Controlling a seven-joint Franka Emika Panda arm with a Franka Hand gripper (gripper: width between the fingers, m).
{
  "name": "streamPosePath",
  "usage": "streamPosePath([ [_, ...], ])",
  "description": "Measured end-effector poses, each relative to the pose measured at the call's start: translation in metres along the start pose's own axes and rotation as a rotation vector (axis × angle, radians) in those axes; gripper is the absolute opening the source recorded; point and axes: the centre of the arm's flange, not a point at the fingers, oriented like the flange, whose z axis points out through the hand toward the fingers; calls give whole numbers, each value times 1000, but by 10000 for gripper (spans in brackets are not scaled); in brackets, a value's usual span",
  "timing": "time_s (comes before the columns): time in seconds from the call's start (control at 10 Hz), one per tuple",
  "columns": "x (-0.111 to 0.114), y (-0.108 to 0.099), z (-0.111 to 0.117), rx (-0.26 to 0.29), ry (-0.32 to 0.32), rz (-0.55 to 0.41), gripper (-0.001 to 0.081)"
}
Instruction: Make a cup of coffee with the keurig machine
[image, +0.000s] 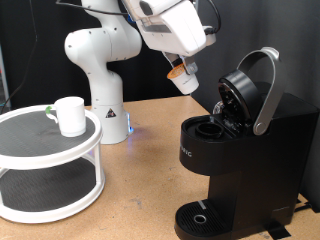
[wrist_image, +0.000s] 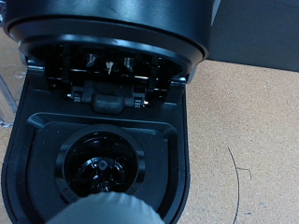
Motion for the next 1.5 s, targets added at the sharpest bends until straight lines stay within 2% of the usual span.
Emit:
streamPosePath([
  [0.4,0,-2,5,5,8,-51,434],
  [0.8,12,-17,27,30,-9,-125,434],
  [1.0,15,-21,39,24,-17,-134,434],
  [1.5,5,-24,57,14,-28,-117,434],
])
